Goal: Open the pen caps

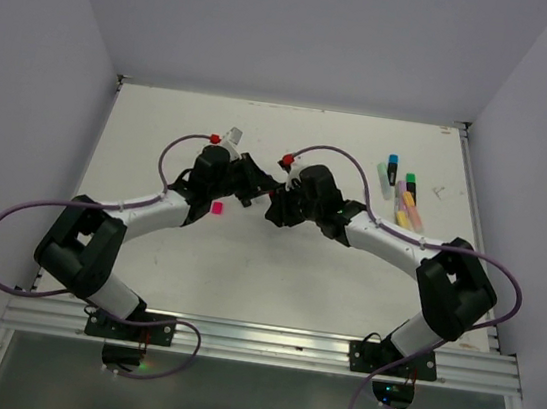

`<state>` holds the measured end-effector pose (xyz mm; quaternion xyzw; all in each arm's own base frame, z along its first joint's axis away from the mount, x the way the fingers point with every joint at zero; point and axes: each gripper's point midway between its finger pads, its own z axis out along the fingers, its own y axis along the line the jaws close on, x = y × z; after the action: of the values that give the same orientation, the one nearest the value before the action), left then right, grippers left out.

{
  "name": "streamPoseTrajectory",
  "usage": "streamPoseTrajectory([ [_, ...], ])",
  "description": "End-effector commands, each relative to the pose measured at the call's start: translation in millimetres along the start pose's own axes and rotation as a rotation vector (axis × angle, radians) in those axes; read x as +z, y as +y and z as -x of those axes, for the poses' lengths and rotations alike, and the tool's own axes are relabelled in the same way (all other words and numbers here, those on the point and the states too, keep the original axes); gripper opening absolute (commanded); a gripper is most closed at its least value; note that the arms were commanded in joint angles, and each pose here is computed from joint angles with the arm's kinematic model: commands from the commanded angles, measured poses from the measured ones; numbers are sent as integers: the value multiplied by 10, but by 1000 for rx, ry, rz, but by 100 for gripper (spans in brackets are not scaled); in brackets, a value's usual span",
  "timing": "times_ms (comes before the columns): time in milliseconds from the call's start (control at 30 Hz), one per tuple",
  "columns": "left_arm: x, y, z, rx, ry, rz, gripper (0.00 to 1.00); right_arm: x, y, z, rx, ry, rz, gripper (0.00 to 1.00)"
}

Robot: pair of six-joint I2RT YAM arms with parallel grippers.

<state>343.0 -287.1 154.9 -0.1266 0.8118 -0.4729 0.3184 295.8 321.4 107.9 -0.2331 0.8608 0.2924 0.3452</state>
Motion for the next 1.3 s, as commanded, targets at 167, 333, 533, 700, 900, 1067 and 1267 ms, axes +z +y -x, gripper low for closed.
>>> streamPoseTrajectory([
  [167, -19, 18, 684, 67, -160, 89, 0, -107, -277, -154, -72, -7, -215, 0],
  [333, -215, 124, 1169, 56, -263, 89, 0, -119, -304, -151, -64, -1, -232, 0],
  [533, -328, 62, 1453, 73, -327, 43, 0, -79, -34, -11, -75, 11, -101, 0],
  [700, -242, -1, 1591, 59, -330, -26, 0, -114, 56, -217, -28, 34, -37, 0],
  [900, -332, 200, 1689, 94, -353, 79, 0, -46, -218, -89, -42, 39, -177, 0],
  [1067, -799, 603, 1543, 162, -362, 373, 0, 116, -823, 176, -58, 95, -359, 0],
  [1267, -1388, 1054, 1363, 177, -384, 682, 0, 367, -1521, 320, -52, 153, -450, 0],
])
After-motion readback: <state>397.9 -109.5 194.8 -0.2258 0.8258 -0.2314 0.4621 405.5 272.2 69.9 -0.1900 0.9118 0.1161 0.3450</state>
